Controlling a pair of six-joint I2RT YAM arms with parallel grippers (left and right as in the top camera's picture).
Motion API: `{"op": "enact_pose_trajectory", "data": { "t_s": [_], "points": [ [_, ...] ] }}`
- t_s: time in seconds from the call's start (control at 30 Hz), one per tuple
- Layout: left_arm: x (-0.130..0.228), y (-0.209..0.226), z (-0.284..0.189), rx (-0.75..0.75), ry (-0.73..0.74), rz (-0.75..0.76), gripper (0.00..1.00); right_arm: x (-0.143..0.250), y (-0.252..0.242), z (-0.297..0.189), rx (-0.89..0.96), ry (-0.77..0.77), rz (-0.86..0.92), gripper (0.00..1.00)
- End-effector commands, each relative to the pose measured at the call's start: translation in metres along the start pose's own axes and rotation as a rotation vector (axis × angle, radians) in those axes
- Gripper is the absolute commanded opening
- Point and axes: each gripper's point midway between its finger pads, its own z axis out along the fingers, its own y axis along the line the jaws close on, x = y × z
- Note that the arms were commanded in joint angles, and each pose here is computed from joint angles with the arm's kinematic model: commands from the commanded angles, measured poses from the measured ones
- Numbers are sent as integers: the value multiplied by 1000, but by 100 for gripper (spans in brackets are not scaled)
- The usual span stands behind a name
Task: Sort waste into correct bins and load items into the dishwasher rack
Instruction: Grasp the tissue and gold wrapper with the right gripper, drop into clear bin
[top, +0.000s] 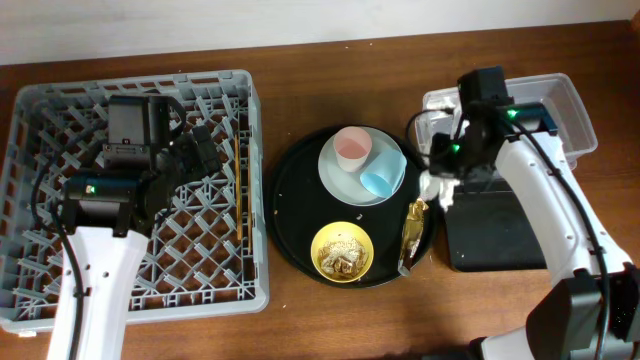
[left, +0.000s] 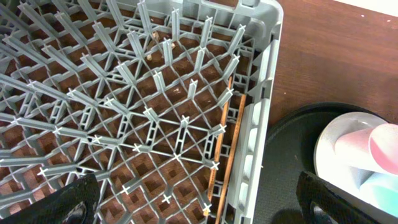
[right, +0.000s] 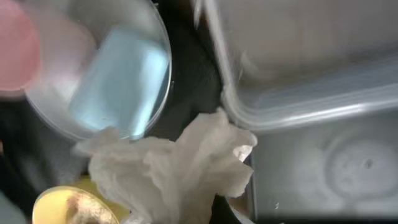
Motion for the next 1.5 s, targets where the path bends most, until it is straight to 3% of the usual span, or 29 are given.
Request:
{"op": "enact_pose_trajectory", "data": {
  "t_s": [0.0,0.03,0.1,0.17,0.27,0.33,0.43,0.47,0.57,0.63,0.67,0.7,0.73,1.0,1.27,1.33,1.37,1.43,1.47],
  "points": [
    [-4,0,-4,4,-17,-3,99,-13,-7,-6,82,-76,16,4],
    [-4,0,-4,4,-17,-3,99,-35,-17,-8,84,-153,50,4],
    [-4,0,-4,4,-17,-3,99,-37,-26,-8,59,-148,88,4],
    [-4,0,-4,4,-17,-3,99,-2,-11,-5,-1,-2,67,4],
    [-4,0,-4,4,-17,-3,99,47,27,-3,51,134,-42,4],
    [-4,0,-4,4,-17,-3,99,70,27,2,160,168,3,4],
    [-4,0,-4,4,-17,-3,99,98,26,47,248,152,15,10],
    [-4,0,-4,4,-17,-3,99,105,21,69,246,138,26,17],
    [-5,0,-4,4,-17,-3,99,105,15,96,232,81,26,22],
    [-5,0,-4,4,-17,-3,99,107,1,100,293,52,66,38],
    [-4,0,-4,4,-17,-3,99,109,-1,102,297,51,65,41],
    [-4,0,-5,4,-17,-3,99,110,-2,106,293,46,66,52],
    [-4,0,-4,4,-17,-3,99,112,-3,111,289,40,67,55],
    [-4,0,-4,4,-17,-3,99,84,6,88,306,-4,-51,57],
    [-5,0,-4,4,-17,-3,99,117,-17,104,362,79,-47,63],
    [-4,0,-4,4,-17,-3,99,115,-7,107,310,76,-55,62],
    [-4,0,-4,4,-17,-3,99,115,-4,108,292,79,-53,55],
    [-4,0,-4,4,-17,-3,99,114,1,109,270,80,-90,17],
    [-4,0,-5,4,-17,-3,99,109,4,107,264,70,-97,14]
  ]
}}
